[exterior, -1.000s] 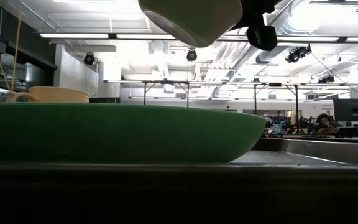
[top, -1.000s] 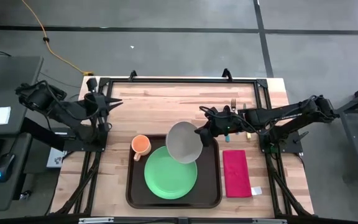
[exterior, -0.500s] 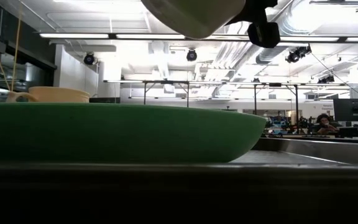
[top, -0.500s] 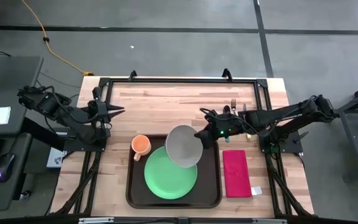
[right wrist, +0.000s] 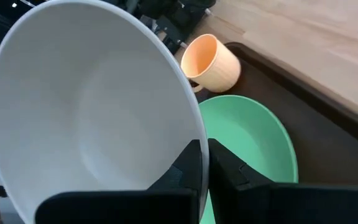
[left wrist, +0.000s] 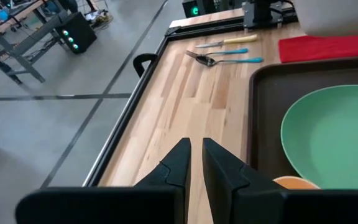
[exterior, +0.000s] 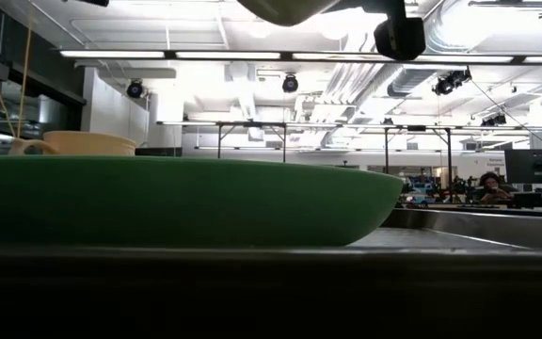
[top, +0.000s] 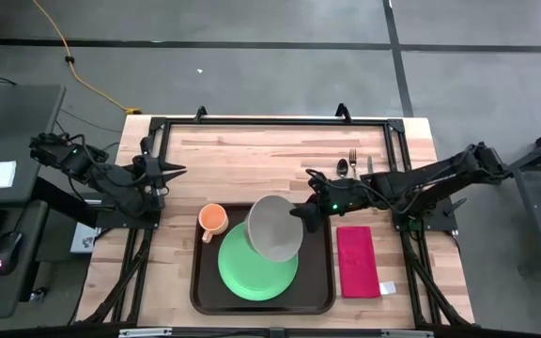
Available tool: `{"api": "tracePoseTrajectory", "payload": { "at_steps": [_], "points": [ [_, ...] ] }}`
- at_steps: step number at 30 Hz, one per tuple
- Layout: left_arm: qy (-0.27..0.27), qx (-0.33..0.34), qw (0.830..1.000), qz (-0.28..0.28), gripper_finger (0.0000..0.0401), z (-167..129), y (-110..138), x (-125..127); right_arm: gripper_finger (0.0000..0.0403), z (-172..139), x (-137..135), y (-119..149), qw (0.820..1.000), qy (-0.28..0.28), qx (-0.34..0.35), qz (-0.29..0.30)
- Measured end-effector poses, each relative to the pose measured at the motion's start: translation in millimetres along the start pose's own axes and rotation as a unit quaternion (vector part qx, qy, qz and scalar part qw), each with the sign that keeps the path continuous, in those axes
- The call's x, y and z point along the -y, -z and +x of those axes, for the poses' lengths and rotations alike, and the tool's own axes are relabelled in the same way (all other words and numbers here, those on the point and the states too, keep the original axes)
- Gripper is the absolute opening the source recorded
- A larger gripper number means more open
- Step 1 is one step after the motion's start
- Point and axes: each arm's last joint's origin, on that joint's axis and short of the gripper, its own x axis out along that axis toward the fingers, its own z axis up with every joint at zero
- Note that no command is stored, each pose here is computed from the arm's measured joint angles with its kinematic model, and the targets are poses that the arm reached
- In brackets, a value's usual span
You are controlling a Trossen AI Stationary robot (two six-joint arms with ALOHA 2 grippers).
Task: Set up tray
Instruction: Put the gray bowl on top of the plate on the serving tray
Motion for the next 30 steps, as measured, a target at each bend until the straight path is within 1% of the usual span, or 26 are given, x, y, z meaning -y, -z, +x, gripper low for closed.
{"api": "tracePoseTrajectory", "payload": {
  "at_steps": [4, 8, 13, 18, 26, 30],
  "points": [
    [0.002, 0.003, 1.0, -0.002, 0.0069, -1, 8, -2, 0.0, 14, -7, 1, 1.0, -0.008, -0.011, -0.001],
    [0.002, 0.002, 1.0, -0.001, 0.0069, 0, 16, -2, 0.0, 27, -26, -6, 0.999, -0.007, -0.033, -0.028],
    [0.003, 0.001, 1.0, -0.001, 0.0069, 0, 24, -3, 0.0, 40, -49, -17, 0.995, 0.027, -0.063, -0.068],
    [0.003, 0.002, 1.0, 0.0, 0.0069, 1, 30, -4, 0.0, 51, -68, -26, 0.992, 0.042, -0.081, -0.089],
    [0.004, 0.01, 1.0, -0.005, 0.0069, -2, 40, -8, 0.0, 63, -79, -29, 0.987, 0.056, -0.114, -0.094],
    [0.004, 0.012, 1.0, 0.002, 0.0069, -3, 40, -8, 0.0, 62, -78, -29, 0.988, 0.064, -0.116, -0.078]
  ]
}}
